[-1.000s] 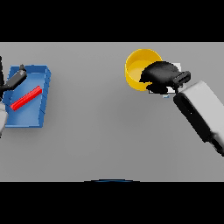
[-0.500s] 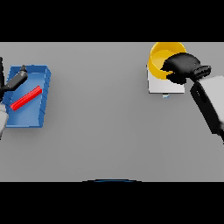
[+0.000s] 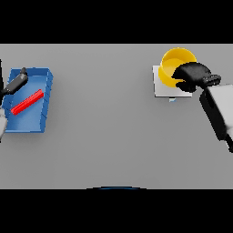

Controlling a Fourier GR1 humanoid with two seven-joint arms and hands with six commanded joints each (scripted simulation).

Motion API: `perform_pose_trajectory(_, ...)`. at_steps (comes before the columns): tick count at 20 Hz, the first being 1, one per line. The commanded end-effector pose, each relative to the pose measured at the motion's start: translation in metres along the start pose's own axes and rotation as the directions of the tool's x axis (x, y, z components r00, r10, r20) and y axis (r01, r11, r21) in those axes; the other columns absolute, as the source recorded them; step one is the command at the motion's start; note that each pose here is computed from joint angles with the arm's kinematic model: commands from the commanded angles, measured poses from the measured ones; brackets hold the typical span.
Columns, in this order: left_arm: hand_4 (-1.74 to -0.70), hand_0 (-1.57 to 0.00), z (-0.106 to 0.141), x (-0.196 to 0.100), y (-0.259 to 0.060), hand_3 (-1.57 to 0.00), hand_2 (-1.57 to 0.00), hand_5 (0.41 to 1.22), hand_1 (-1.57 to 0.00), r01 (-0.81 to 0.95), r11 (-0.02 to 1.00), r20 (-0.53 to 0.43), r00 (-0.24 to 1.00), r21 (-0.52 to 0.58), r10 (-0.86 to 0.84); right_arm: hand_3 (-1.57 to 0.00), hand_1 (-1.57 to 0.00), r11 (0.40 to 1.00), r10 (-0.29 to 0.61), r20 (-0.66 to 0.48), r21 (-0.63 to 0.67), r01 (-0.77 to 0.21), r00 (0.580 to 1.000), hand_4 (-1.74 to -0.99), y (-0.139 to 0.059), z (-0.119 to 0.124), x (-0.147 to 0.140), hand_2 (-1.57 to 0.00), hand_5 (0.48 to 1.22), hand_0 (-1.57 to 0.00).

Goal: Pick up the red beaker and tilt it to pour out 1 green nut into yellow bowl. Pick up the yellow bowl and place it on the metallic measuring scale.

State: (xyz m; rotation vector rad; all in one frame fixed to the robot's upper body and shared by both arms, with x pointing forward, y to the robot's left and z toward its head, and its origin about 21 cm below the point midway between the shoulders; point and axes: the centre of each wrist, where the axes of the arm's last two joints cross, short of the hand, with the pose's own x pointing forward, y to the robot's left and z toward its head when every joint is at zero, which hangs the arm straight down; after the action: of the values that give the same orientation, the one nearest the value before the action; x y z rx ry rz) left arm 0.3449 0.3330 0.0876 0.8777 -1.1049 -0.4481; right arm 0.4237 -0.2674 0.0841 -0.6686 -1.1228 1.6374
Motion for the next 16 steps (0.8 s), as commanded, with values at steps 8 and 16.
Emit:
perform_pose_trajectory(8, -0.72, 0.00, -0.0034, 0.0006, -0.0034, 0.00, 0.00, 0.671, 0.00, 0.007, 1.000, -0.001, 1.000, 0.002, -0.007, -0.99, -1.34, 0.999, -0.039, -0.001, 0.014, 0.039, 0.999, -1.688, 0.0047, -0.0045, 0.0023, -1.29, 1.221, -1.44)
perform_pose_trajectory(16, -0.72, 0.00, -0.0060, 0.0047, -0.0022, 0.00, 0.00, 0.663, 0.00, 0.005, 1.000, -0.013, 1.000, 0.002, -0.005, -0.46, -0.23, 0.998, 0.035, 0.027, 0.053, -0.037, 0.999, -1.554, 0.0006, -0.0056, 0.0031, -0.30, 0.891, -0.26)
